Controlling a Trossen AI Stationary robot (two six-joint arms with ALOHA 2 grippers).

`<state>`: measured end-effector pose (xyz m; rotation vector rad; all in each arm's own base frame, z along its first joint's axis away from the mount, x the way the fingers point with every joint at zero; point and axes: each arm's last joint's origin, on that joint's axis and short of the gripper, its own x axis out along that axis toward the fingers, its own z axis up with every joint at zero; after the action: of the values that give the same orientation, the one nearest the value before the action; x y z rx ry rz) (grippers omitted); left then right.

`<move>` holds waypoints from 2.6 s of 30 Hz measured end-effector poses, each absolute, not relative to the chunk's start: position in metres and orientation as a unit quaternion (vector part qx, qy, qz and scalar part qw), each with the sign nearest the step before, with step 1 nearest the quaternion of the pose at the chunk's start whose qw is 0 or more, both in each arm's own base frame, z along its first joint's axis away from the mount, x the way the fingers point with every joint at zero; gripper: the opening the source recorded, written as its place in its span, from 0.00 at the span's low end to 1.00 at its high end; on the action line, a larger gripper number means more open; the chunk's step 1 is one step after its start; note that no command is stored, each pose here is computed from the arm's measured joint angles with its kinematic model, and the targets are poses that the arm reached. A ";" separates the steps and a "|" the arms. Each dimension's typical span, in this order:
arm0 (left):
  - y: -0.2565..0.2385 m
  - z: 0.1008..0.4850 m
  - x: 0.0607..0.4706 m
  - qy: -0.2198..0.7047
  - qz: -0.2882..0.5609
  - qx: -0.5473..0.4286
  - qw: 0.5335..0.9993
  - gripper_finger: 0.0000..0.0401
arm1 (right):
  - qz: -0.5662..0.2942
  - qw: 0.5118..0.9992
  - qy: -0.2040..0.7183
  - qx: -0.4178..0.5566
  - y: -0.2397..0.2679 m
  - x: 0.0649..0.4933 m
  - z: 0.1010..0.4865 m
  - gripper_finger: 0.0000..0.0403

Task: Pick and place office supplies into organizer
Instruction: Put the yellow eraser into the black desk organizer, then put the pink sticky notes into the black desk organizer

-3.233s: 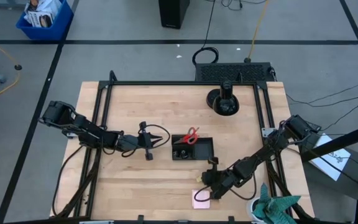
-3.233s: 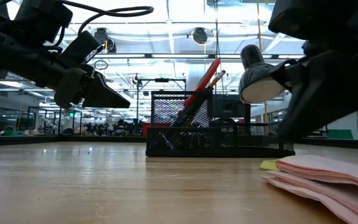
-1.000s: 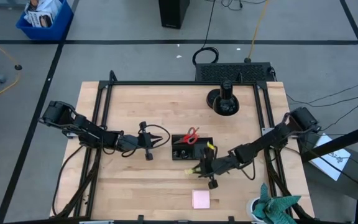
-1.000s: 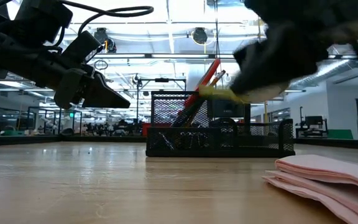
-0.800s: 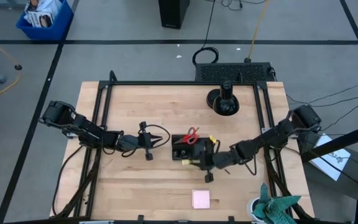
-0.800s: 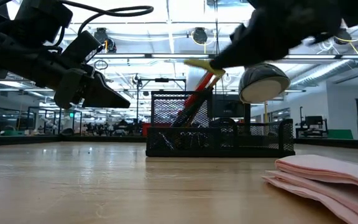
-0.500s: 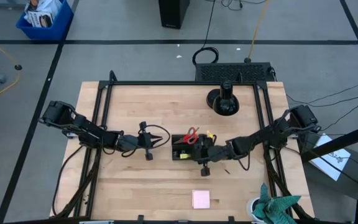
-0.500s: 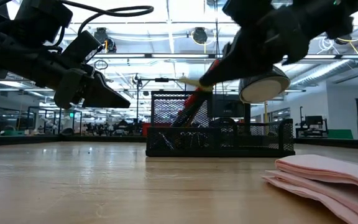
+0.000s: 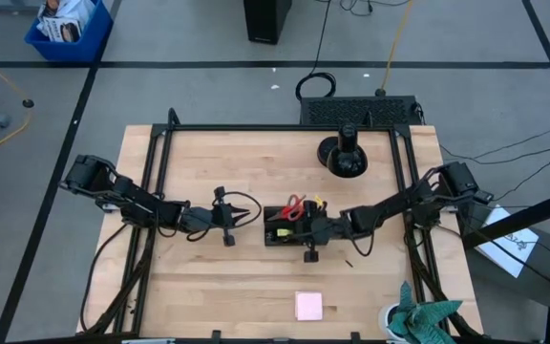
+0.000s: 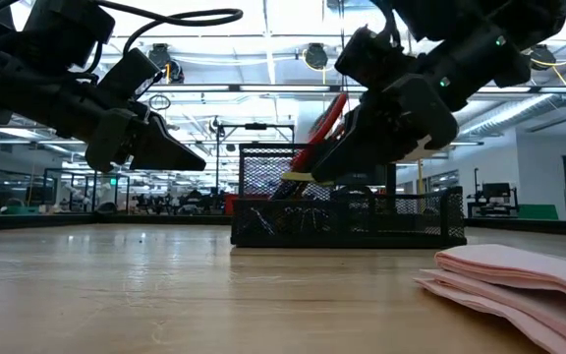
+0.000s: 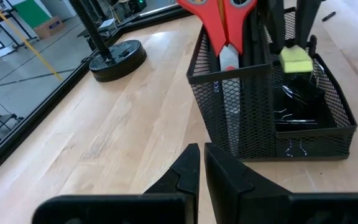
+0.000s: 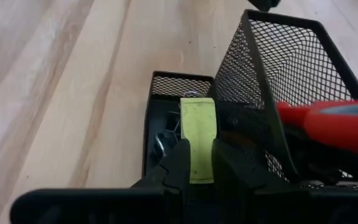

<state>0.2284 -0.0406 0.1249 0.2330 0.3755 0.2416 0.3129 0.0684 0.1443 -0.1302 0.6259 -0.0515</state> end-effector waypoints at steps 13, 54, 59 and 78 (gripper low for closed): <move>-0.041 0.125 0.228 0.186 0.119 0.115 0.968 0.08 | -0.030 0.940 0.336 -0.054 0.061 0.311 0.141 0.13; -0.041 0.125 0.228 0.185 0.117 0.128 0.967 0.08 | 0.095 0.966 0.231 -0.066 0.133 0.283 0.188 0.32; -0.041 0.125 0.228 0.186 0.117 0.128 0.967 0.08 | 0.138 0.962 0.234 -0.034 0.168 0.269 0.180 0.31; -0.041 0.125 0.228 0.187 0.119 0.117 0.968 0.08 | 0.260 0.902 0.327 0.110 0.223 0.285 0.123 0.01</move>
<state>0.2283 -0.0407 0.1247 0.2366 0.3773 0.2405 0.2848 0.2231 0.1230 0.2276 0.6763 0.5370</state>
